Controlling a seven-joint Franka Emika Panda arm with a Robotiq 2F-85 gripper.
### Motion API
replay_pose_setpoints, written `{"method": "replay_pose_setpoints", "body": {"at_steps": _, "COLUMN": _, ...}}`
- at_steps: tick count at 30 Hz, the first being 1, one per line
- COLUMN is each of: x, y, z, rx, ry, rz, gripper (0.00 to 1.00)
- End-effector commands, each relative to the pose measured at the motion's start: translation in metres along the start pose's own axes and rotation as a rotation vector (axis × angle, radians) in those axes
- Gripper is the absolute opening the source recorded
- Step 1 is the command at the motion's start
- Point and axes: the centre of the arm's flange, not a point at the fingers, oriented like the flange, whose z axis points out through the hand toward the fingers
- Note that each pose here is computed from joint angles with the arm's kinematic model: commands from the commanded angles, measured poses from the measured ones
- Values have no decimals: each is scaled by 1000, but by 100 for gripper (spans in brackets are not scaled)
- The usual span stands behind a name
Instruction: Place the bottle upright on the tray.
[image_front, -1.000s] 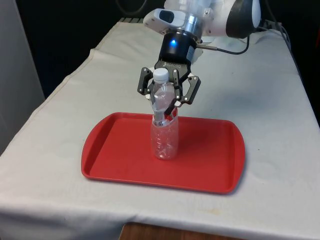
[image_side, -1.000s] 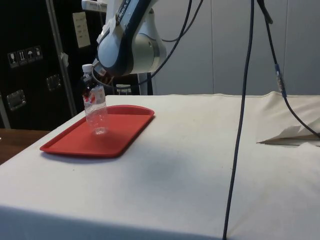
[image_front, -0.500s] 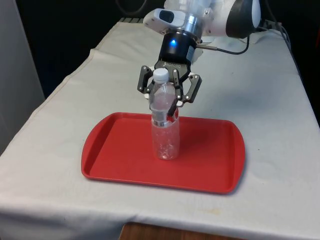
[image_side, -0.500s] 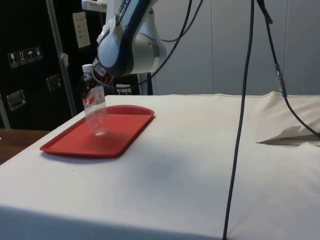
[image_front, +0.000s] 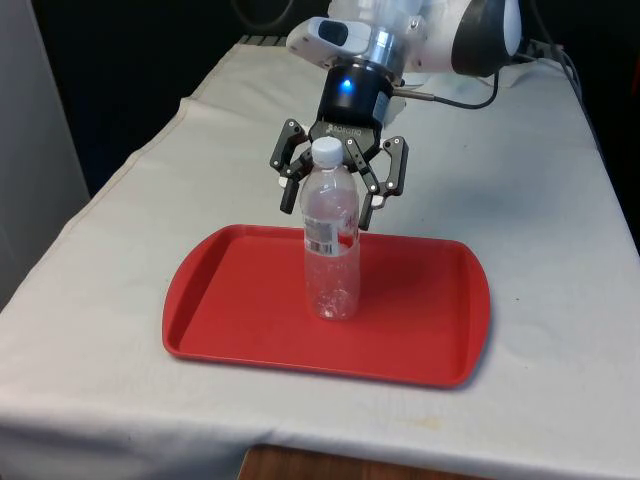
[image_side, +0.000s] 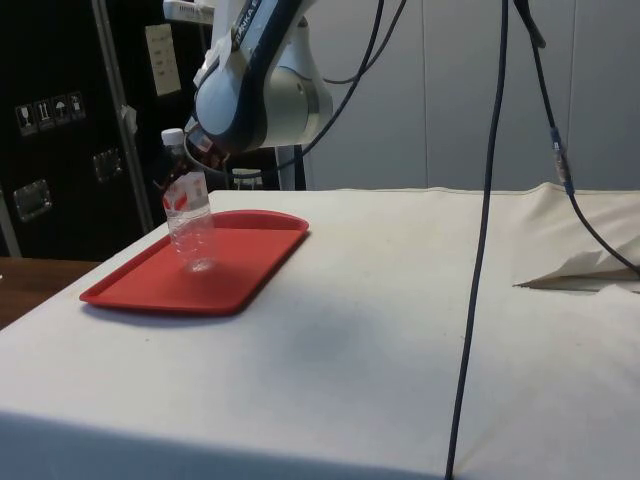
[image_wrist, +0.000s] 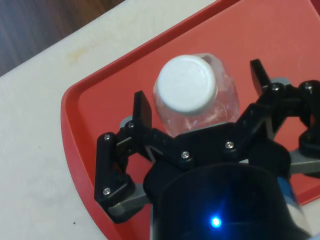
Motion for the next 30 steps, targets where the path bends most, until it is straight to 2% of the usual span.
{"method": "replay_pose_setpoints", "body": {"at_steps": 1, "x": 0, "y": 0, "z": 0, "rx": 0, "ry": 0, "rz": 0, "gripper": 100}}
{"method": "replay_pose_setpoints", "body": {"at_steps": 16, "x": -3, "y": -1, "z": 0, "rx": 0, "ry": -4, "rz": 0, "gripper": 100}}
{"method": "replay_pose_setpoints", "body": {"at_steps": 30, "x": -29, "y": 1, "z": -29, "rx": -15, "ry": 10, "rz": 5, "gripper": 100}}
